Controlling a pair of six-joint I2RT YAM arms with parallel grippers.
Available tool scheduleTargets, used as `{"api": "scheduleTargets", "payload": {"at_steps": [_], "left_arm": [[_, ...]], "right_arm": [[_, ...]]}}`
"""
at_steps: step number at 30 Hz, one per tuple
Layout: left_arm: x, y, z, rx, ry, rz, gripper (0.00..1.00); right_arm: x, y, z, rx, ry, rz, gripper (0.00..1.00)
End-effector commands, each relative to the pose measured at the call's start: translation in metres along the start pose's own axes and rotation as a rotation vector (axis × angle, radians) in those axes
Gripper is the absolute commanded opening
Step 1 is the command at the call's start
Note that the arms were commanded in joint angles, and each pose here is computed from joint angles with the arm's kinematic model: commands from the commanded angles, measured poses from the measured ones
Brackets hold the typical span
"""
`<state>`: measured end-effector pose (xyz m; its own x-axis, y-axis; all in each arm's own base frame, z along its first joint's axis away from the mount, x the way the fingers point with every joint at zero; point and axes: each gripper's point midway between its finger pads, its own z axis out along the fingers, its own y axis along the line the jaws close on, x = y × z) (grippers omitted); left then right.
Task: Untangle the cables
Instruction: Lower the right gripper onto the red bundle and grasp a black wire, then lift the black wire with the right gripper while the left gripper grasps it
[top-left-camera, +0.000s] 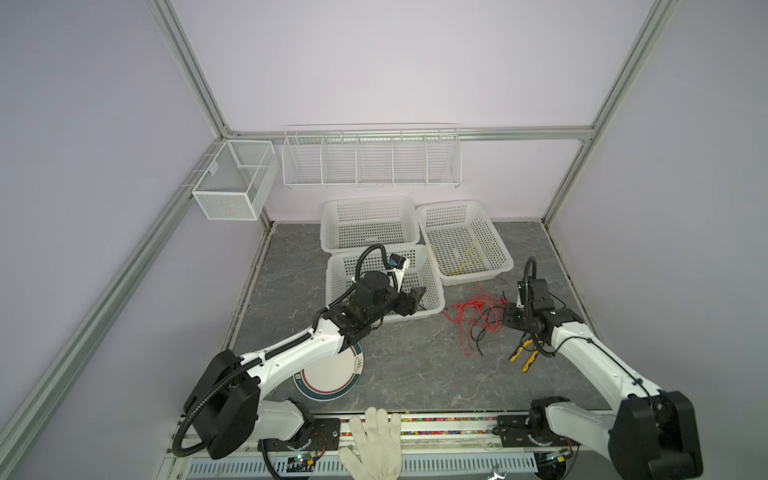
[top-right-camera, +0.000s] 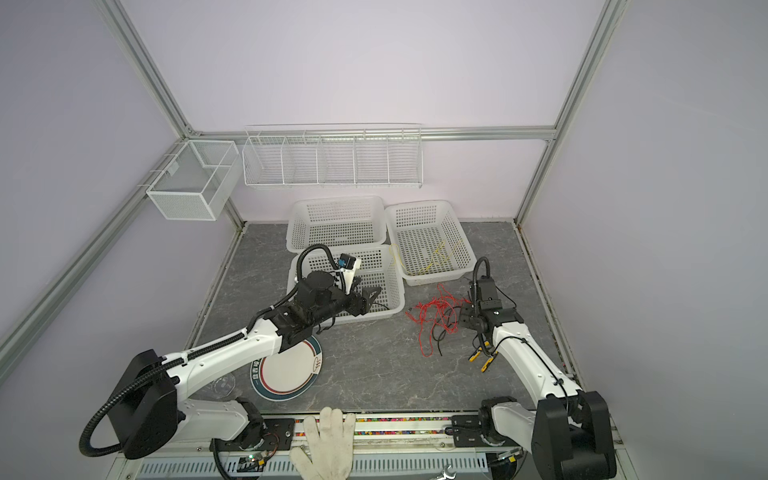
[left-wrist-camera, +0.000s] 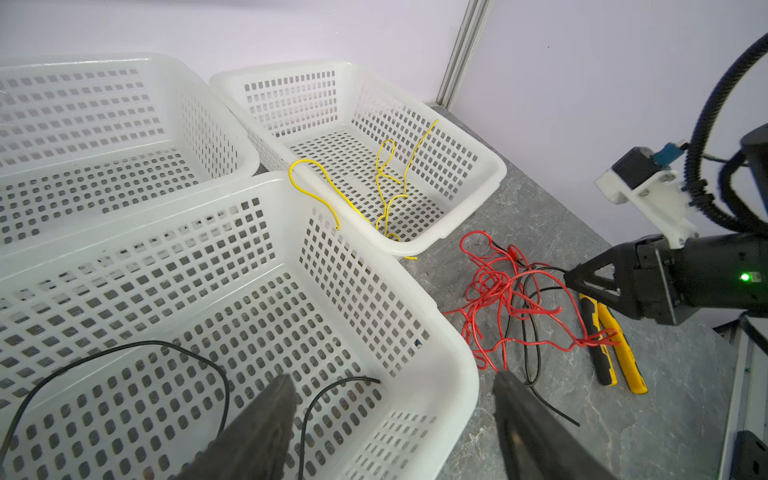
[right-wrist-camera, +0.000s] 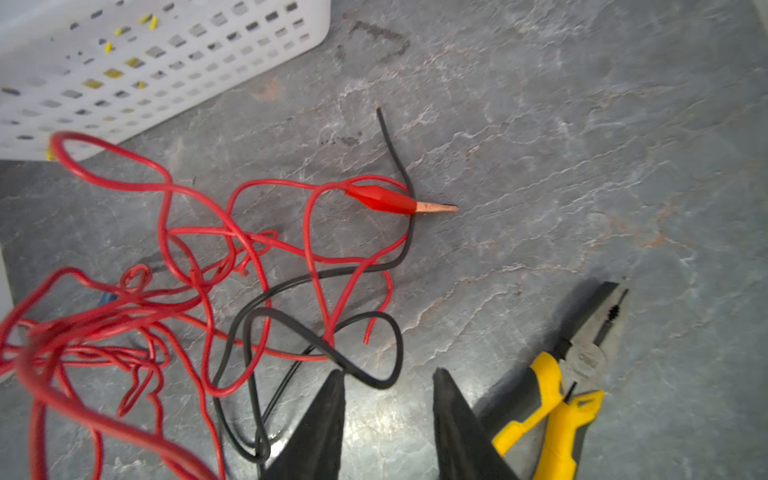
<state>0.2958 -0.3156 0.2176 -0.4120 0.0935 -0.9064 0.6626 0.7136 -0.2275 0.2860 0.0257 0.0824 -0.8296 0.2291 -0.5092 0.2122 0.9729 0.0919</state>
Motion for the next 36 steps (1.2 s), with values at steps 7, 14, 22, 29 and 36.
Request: {"api": "scheduleTargets", "payload": {"at_steps": [7,14,22,29,36], "left_arm": [[-0.018,-0.005,0.000,0.005,-0.045,0.007,0.75],[-0.020,-0.006,-0.001,0.008,-0.047,0.017,0.75],[-0.026,-0.012,0.004,0.031,-0.050,0.032,0.73],[-0.028,-0.015,0.003,0.047,-0.054,0.052,0.69],[-0.058,-0.036,0.003,0.106,-0.120,0.102,0.69]], "right_arm": [[-0.007,0.015,0.010,-0.065,0.014,-0.007,0.20],[-0.020,0.023,-0.019,0.004,-0.056,-0.122,0.06],[-0.043,0.046,-0.076,-0.008,-0.204,-0.238,0.06],[-0.058,0.066,-0.135,-0.176,-0.373,-0.275,0.06],[-0.068,0.083,-0.197,-0.378,-0.546,-0.295,0.06]]}}
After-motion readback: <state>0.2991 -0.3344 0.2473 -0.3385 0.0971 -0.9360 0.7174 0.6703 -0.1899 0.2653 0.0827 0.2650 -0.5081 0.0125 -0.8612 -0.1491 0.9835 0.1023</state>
